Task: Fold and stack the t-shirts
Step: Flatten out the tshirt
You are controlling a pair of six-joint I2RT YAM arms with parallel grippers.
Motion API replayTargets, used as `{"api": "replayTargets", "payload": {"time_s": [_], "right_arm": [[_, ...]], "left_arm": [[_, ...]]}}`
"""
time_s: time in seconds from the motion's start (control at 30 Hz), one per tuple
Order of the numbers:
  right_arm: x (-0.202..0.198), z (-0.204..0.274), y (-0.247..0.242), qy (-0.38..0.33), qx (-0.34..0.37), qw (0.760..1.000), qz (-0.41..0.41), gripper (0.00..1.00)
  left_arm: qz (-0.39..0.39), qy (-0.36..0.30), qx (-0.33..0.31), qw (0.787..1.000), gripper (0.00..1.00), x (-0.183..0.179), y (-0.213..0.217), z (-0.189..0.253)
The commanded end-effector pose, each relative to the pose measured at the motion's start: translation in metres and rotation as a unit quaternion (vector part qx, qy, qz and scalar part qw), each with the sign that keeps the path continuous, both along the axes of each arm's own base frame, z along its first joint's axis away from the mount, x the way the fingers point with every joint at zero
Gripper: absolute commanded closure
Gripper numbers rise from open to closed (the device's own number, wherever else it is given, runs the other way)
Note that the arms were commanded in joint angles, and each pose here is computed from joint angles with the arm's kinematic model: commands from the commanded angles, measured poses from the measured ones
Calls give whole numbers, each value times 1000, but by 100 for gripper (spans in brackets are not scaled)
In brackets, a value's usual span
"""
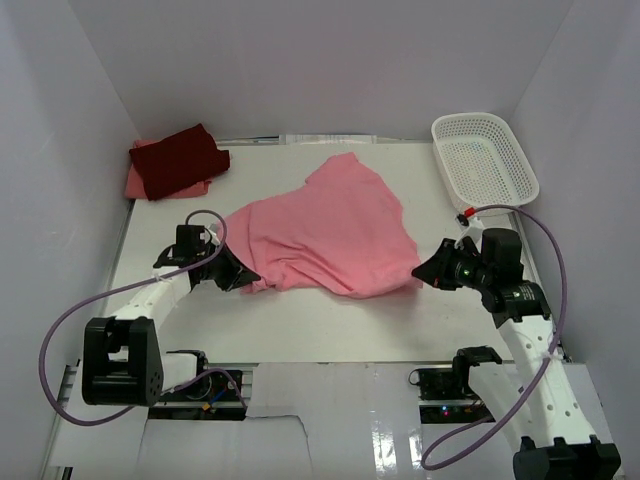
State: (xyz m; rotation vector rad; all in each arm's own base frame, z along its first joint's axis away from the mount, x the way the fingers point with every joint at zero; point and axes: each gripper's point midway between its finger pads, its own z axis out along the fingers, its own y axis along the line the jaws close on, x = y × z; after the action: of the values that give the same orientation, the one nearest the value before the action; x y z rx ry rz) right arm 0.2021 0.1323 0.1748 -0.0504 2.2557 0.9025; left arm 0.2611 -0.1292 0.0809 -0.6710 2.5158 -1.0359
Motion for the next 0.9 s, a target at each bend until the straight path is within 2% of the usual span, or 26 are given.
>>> {"api": "replayTargets", "payload": {"time_s": [0.0, 0.03, 0.1, 0.13, 0.17, 0.2, 0.23, 0.27, 0.3, 0.33, 0.4, 0.43, 0.5, 0.6, 0.63, 0.67, 0.7, 0.77, 0.83, 0.87], "right_arm": [[5, 36, -14, -47, -30, 998, -38, 92], [11, 52, -15, -62, -32, 997, -38, 92], [28, 115, -4, -125, -17, 992, -5, 92], [25, 142, 5, -147, 0, 989, 25, 92], [24, 196, 11, -206, 14, 977, 47, 92], [18, 223, 14, -245, 20, 967, 64, 92], [12, 245, 13, -285, 15, 956, 68, 92], [-1, 278, 11, -353, 13, 933, 66, 92], [-9, 292, 9, -385, 7, 920, 67, 92], [-19, 304, 10, -419, -1, 904, 81, 92], [-52, 341, 9, -496, 4, 864, 91, 92], [-67, 353, 12, -519, 12, 848, 105, 92], [-106, 386, 12, -586, 22, 802, 113, 92], [-146, 418, 9, -631, 15, 766, 119, 92], [-160, 431, 8, -648, 9, 753, 119, 92], [-156, 431, 8, -645, 8, 755, 118, 92], [-171, 444, 6, -664, 4, 739, 116, 92], [-174, 452, 5, -664, 1, 739, 112, 92], [-178, 464, 1, -673, -1, 733, 94, 92], [-176, 465, -1, -668, 3, 739, 87, 92]], "left_arm": [[5, -63, 10, 998, 100, 9, 3, 45], [8, -80, 17, 997, 100, 20, 5, 57], [0, -94, 14, 996, 100, 39, 3, 81], [-5, -134, 7, 991, 100, 55, 1, 124], [-6, -158, 6, 987, 100, 61, 0, 147], [-3, -190, 6, 982, 100, 65, 1, 171], [17, -256, 15, 966, 100, 66, 7, 218], [26, -293, 20, 956, 100, 62, 10, 241], [34, -323, 25, 945, 100, 57, 13, 260], [44, -376, 29, 925, 100, 40, 17, 292], [64, -414, 29, 908, 100, 24, 22, 312], [70, -445, 25, 893, 100, 5, 23, 324], [80, -467, 4, 881, 100, -16, 23, 333], [102, -535, -9, 838, 100, -59, 29, 360], [115, -565, -1, 817, 100, -76, 35, 378], [115, -574, -3, 811, 100, -84, 35, 386], [127, -584, 13, 802, 100, -88, 41, 394], [129, -596, 18, 792, 100, -100, 43, 409], [129, -595, 22, 793, 100, -100, 44, 409], [129, -591, 22, 796, 100, -99, 43, 408]]}}
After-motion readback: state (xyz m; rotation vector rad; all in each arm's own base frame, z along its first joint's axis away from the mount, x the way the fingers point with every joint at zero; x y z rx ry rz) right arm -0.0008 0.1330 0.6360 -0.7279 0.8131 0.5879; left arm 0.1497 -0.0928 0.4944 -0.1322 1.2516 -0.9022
